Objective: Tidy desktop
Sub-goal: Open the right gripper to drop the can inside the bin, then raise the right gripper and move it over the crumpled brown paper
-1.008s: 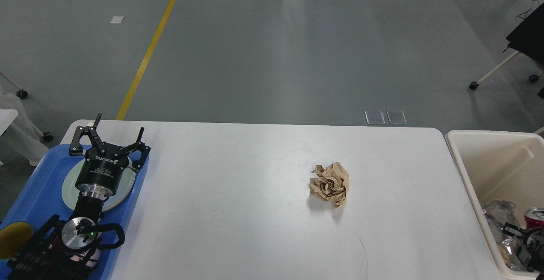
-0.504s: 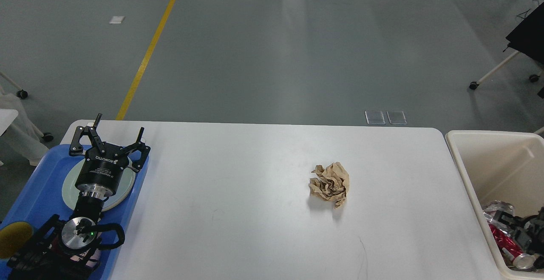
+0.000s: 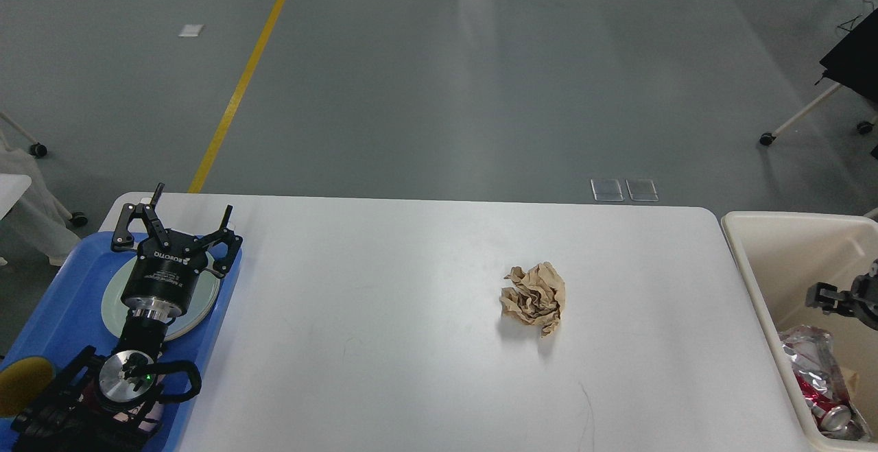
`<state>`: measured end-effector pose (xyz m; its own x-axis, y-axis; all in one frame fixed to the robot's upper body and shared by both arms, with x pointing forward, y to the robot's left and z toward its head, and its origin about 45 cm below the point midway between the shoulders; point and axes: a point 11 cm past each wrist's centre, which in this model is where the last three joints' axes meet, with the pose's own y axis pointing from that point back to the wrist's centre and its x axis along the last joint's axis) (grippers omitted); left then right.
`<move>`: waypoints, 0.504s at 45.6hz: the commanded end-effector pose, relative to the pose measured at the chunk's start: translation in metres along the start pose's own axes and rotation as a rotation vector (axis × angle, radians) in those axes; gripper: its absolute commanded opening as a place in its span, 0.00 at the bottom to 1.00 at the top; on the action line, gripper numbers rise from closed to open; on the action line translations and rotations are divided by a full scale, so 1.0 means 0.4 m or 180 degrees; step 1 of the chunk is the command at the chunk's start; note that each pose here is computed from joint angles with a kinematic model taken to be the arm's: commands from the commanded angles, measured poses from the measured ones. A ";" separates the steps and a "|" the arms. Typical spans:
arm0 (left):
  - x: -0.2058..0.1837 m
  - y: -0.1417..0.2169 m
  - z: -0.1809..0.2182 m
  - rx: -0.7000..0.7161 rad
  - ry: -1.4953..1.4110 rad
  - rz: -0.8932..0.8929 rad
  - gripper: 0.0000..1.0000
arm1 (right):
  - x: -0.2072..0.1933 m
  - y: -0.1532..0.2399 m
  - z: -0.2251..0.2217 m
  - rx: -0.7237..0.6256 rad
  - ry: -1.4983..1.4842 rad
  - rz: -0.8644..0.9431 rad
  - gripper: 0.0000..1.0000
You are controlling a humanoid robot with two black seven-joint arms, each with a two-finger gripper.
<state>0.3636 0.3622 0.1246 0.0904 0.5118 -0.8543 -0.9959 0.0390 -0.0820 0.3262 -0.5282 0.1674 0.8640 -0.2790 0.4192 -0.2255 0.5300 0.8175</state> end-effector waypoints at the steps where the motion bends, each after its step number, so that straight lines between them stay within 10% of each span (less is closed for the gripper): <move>1: 0.000 0.000 0.000 0.0001 0.0000 0.0001 0.97 | 0.055 0.129 -0.042 0.0180 0.0156 -0.0056 1.00; 23: 0.000 0.000 0.000 -0.0004 0.0000 0.0001 0.97 | 0.067 0.641 -0.291 0.0892 0.1299 -0.0671 1.00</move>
<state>0.3636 0.3622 0.1245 0.0904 0.5117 -0.8544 -0.9959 0.0393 -0.0818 0.3538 -0.3446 0.3173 0.9934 -0.0244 0.1118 -0.0986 0.3144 0.9442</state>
